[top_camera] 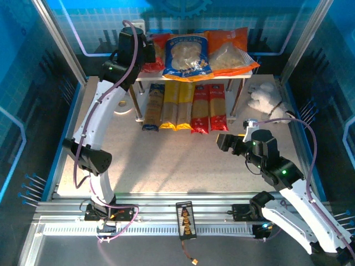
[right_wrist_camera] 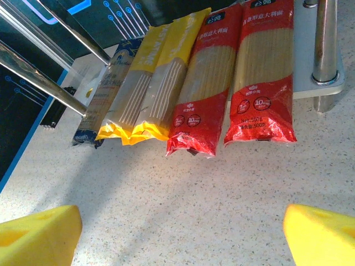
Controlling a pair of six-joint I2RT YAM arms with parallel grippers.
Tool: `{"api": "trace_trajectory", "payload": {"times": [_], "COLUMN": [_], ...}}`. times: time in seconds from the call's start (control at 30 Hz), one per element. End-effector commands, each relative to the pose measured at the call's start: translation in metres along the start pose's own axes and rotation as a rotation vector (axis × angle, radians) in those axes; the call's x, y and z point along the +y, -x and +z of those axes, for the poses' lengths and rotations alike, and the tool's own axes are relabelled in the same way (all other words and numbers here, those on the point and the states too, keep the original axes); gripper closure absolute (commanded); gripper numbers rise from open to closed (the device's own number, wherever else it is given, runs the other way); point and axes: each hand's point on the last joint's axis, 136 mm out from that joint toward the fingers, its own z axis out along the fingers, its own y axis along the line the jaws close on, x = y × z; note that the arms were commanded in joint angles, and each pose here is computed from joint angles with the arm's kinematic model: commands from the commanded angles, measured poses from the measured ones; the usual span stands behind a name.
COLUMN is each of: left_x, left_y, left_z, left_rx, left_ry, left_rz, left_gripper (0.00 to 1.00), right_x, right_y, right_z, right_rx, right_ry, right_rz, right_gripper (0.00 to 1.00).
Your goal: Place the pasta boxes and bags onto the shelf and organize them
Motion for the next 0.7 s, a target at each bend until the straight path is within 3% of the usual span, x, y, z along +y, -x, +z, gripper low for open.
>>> {"api": "trace_trajectory", "payload": {"times": [0.0,0.3,0.67], "left_x": [-0.001,0.000,0.013], "left_y": [0.018,0.023,0.045], "left_z": [-0.006,-0.019,-0.068], "left_rx": [-0.055,-0.070,-0.161], "left_ry": [-0.022,-0.039,-0.050], "left_rz": [-0.029,-0.045,-0.039], "left_gripper": [0.55,0.41,0.48], "right_x": [-0.002,0.000,0.004], "right_y": [0.000,0.001,0.003], "right_z": [-0.001,-0.002,-0.003], "right_rx": [-0.008,-0.006,-0.004], "right_ry": [0.006,0.016,0.030], "right_rz": [0.025,0.033,0.040], "right_gripper": [0.06,0.06,0.06]}}
